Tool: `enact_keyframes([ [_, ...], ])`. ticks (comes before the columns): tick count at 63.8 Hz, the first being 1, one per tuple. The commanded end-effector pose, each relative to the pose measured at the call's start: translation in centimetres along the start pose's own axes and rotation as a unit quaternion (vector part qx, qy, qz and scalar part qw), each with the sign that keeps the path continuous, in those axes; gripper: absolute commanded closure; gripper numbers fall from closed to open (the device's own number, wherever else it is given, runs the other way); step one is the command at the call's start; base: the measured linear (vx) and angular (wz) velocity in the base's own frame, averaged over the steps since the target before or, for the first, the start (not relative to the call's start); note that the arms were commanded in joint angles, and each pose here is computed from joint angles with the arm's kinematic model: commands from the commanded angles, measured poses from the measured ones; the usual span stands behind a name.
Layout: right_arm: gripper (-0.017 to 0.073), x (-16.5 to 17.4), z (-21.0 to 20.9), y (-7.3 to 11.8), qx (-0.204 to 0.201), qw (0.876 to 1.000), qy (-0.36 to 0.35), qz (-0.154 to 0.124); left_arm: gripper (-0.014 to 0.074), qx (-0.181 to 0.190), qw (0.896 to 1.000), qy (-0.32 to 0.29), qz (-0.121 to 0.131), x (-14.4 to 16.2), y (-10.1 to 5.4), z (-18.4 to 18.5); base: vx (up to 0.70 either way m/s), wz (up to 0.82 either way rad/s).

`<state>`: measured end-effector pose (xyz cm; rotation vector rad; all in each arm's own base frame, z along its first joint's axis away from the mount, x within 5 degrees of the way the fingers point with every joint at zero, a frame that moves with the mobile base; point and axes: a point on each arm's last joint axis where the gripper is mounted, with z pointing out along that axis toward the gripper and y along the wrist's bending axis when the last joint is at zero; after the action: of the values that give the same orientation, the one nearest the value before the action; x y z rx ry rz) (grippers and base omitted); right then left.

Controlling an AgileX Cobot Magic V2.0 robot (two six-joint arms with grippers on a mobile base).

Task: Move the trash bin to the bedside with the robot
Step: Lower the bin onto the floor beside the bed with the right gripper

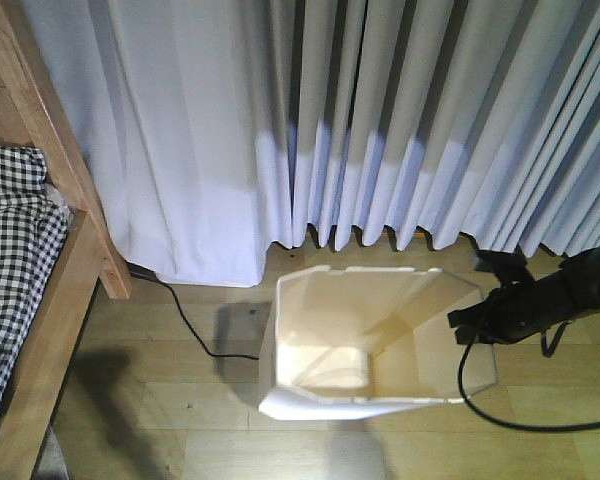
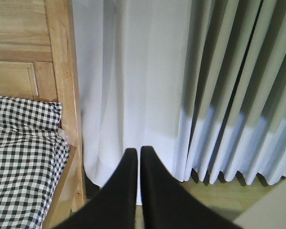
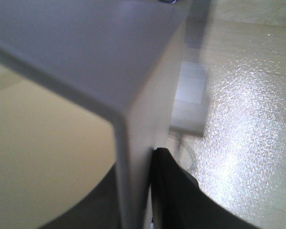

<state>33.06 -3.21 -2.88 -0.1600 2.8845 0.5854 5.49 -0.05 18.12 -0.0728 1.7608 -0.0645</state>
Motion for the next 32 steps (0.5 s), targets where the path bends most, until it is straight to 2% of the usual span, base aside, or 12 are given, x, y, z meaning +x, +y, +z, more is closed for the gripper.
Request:
enact_keyframes([
  [1, 0.0561, -2.0, -2.0, 0.8, -0.055, 0.998, -0.04, 0.014, 0.0599, 0.002, 0.999, -0.036, -0.005, -0.3, 0.0, 0.0, 0.0, 0.0],
  [10, 0.0561, -2.3, -0.6, -0.3, -0.04, 0.998, -0.032, 0.027, 0.0599, 0.002, 0.999, -0.036, -0.005, -0.3, 0.0, 0.0, 0.0, 0.0],
  [20, 0.0561, -3.3, 1.8, -1.9, -0.036, 0.997, -0.029, 0.064, 0.0599, 0.002, 0.999, -0.036, -0.005, -0.3, 0.0, 0.0, 0.0, 0.0],
  [32, 0.0561, -4.3, 5.2, -3.5, -0.027, 0.998, -0.001, 0.055, 0.0599, 0.002, 0.999, -0.036, -0.005, -0.3, 0.0, 0.0, 0.0, 0.0],
])
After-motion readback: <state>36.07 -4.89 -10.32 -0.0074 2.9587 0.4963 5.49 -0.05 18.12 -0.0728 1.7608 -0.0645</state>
